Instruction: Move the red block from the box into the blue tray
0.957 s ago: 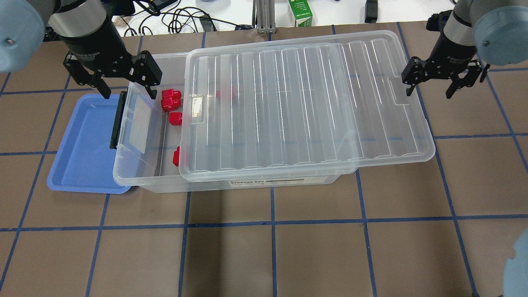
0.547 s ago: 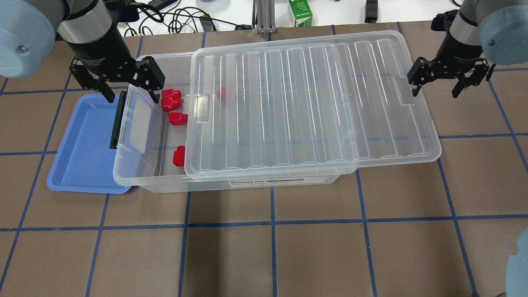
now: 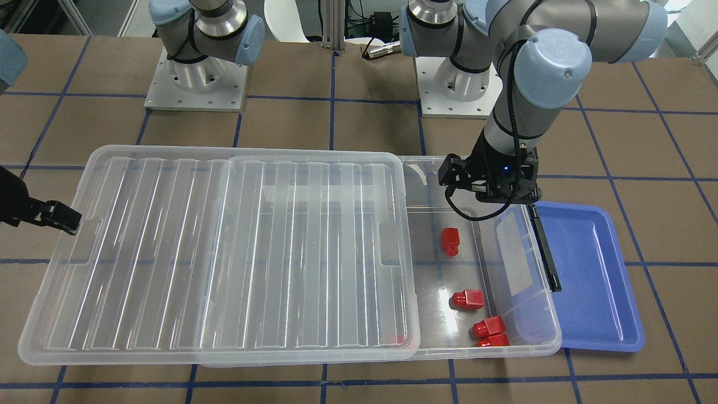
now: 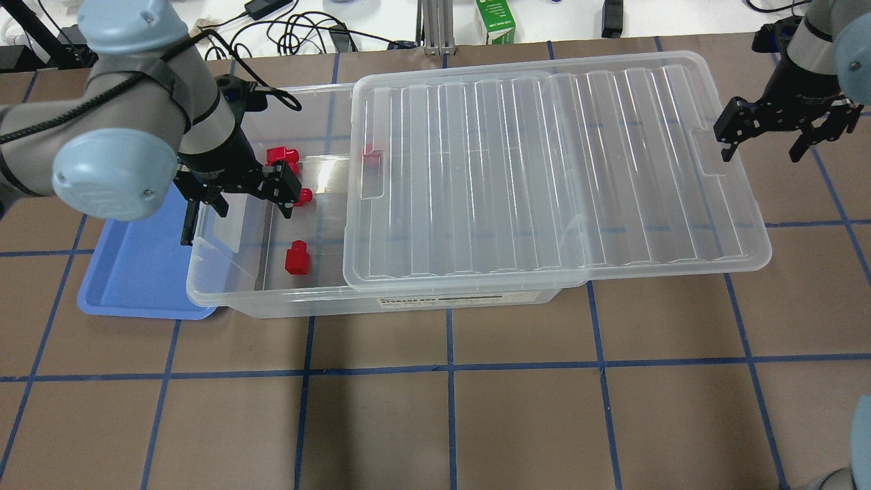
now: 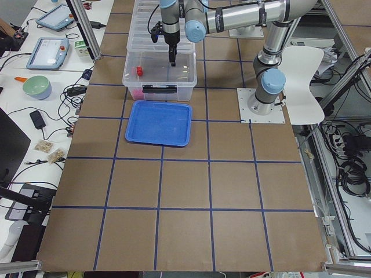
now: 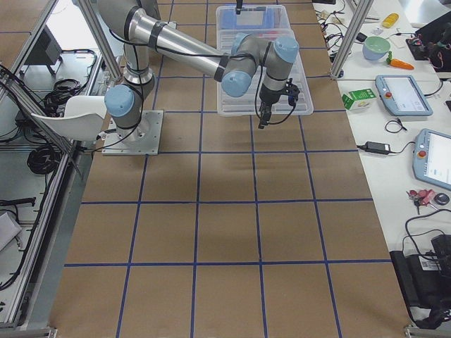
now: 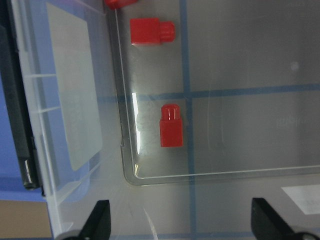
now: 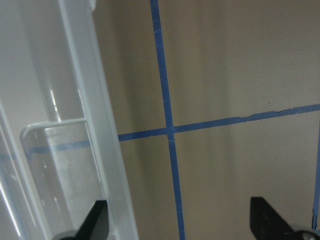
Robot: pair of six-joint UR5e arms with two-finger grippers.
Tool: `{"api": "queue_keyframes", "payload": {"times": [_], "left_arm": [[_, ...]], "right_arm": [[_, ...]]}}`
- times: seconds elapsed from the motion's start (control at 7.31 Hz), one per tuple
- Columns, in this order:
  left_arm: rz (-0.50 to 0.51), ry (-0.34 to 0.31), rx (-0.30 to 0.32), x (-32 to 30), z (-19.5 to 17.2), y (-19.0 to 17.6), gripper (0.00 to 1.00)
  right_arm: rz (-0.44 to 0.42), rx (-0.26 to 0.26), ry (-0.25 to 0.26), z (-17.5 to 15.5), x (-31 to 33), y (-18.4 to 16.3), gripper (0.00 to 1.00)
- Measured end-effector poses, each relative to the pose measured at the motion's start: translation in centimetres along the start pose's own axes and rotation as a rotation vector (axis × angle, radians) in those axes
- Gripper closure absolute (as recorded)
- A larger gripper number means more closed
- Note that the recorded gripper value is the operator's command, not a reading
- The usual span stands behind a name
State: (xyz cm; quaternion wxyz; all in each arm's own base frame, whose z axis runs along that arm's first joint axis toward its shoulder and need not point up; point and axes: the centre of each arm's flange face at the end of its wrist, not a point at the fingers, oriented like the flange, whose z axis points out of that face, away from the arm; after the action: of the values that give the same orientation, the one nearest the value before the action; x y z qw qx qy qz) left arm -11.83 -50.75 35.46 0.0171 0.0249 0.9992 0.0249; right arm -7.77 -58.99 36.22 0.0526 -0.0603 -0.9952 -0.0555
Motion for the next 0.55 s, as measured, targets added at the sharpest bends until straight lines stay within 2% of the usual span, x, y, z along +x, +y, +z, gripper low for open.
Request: {"api": "queue_keyframes", "payload": {"times": [0.27, 0.55], "left_arm": [[0.001, 0.022, 0.008, 0.3, 3.0, -0.1, 0.00], [0.006, 0.058, 0.004, 0.8, 4.9, -0.3, 0.00]], "right_arm": [[-0.003, 0.017, 0.009, -1.0, 0.2, -0.3, 0.00], [-0.010, 0.027, -0.008, -2.7, -0.4, 0.0, 0.00]]}}
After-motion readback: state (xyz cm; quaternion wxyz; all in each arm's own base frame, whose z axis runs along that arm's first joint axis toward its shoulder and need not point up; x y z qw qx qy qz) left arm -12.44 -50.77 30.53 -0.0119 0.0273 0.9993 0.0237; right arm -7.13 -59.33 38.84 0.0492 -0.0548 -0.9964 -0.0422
